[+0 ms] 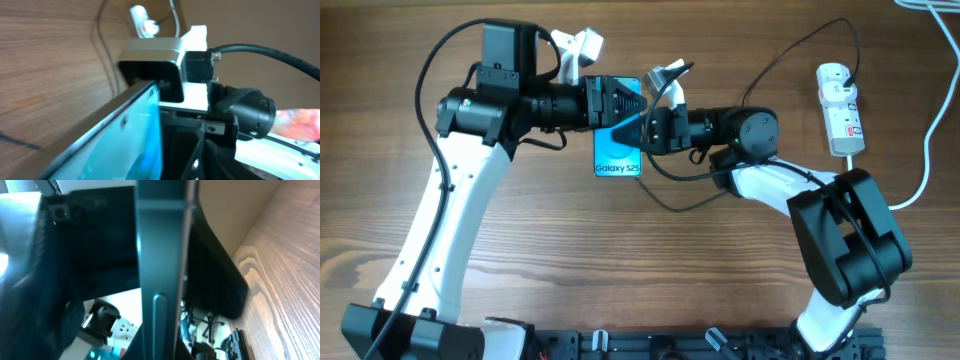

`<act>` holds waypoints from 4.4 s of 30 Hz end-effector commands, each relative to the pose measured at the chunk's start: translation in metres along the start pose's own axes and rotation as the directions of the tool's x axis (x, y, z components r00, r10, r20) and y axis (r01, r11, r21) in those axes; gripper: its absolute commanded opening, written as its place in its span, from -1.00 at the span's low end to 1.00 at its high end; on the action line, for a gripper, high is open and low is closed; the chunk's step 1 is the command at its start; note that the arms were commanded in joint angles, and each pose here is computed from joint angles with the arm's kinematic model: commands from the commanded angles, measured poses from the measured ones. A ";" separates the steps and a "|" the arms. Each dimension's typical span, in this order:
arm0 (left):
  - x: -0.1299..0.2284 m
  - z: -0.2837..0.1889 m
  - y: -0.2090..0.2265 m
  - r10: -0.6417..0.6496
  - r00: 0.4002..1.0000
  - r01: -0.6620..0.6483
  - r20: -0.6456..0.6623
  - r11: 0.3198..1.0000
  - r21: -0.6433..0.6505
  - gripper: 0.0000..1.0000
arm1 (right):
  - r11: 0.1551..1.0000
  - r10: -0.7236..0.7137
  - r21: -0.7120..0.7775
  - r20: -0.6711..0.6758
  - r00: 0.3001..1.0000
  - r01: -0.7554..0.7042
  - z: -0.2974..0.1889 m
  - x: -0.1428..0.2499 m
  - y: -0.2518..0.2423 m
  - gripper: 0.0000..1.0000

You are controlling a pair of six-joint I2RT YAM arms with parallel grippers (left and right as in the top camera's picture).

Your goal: Plug charger to phone and switch on socket

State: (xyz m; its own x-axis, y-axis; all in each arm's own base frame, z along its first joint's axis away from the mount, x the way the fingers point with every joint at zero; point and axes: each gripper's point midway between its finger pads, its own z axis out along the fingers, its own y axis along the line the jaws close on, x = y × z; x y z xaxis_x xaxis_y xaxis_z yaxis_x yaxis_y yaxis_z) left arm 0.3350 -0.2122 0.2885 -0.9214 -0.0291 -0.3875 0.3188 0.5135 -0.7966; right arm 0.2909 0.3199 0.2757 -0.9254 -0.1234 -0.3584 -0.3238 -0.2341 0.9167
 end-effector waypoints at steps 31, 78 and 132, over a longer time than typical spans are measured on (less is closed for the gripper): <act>0.002 -0.056 0.117 -0.333 0.913 0.407 0.238 0.794 -0.452 -0.92 | 0.980 -0.165 0.060 -0.286 0.944 0.190 -0.029 0.033 -0.013 0.99; -0.030 -0.047 0.184 -0.470 0.882 0.457 0.028 0.868 0.193 -0.92 | 0.184 0.092 0.866 -0.487 0.869 0.466 -0.092 0.055 -0.263 -0.21; -0.062 -0.071 0.211 -0.487 0.857 0.461 0.166 0.870 0.174 -0.92 | 0.210 0.254 0.897 -0.435 0.864 0.390 -0.084 0.068 -0.293 -0.91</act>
State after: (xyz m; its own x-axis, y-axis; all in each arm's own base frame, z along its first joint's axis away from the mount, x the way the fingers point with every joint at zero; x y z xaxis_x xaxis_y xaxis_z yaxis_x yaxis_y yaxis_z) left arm 0.4439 -0.0390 0.1730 -0.9052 -0.4244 -0.0225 -0.1162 0.2981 -0.9474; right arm 0.3567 0.3129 -0.0007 -0.7683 -0.5824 -0.2656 -0.6359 0.7419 0.2126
